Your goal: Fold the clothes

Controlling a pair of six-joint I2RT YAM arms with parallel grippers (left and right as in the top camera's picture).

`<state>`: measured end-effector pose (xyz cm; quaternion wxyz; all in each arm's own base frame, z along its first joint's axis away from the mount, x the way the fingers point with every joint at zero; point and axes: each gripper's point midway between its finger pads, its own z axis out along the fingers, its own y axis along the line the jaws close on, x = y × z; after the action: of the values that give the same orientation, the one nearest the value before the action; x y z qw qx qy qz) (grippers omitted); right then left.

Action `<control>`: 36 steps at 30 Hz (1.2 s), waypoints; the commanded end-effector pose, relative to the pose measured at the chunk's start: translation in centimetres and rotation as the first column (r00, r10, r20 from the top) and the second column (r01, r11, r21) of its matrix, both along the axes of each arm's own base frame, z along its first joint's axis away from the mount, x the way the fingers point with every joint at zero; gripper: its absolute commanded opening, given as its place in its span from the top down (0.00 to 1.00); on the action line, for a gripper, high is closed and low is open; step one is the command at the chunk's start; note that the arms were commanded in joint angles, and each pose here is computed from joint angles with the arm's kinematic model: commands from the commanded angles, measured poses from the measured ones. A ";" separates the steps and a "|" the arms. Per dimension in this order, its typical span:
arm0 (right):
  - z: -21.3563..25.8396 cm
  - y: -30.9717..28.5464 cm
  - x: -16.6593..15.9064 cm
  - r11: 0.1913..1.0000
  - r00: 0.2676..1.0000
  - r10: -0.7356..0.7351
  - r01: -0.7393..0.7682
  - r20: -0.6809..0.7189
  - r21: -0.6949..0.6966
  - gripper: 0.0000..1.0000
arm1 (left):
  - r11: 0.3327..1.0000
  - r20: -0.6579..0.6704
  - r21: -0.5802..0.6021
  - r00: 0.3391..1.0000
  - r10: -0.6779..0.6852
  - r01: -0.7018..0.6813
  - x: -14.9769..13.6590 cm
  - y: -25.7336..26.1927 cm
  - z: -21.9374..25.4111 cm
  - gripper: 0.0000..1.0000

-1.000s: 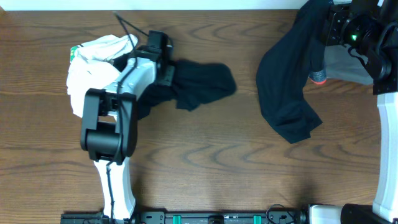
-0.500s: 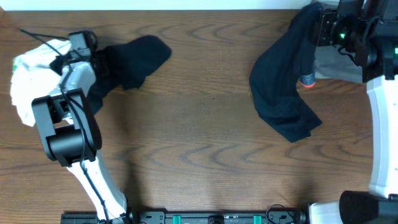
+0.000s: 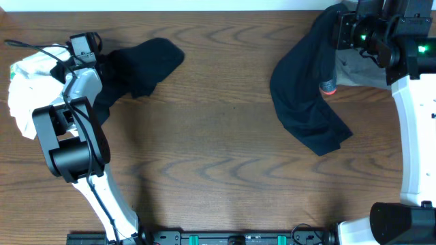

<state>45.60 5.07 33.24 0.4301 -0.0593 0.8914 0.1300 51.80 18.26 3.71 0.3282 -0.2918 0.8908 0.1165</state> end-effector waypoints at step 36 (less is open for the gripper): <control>-0.4 0.6 -0.2 1.000 1.000 0.025 -0.024 -0.016 0.005 0.99 | 0.665 -0.086 -0.117 0.659 -0.747 0.738 1.2 -19.5 -3.0 0.49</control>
<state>45.31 5.09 32.85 0.4210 -0.0582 0.8958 0.1304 52.42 -3.24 1.27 0.2757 0.1141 0.9503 -0.0889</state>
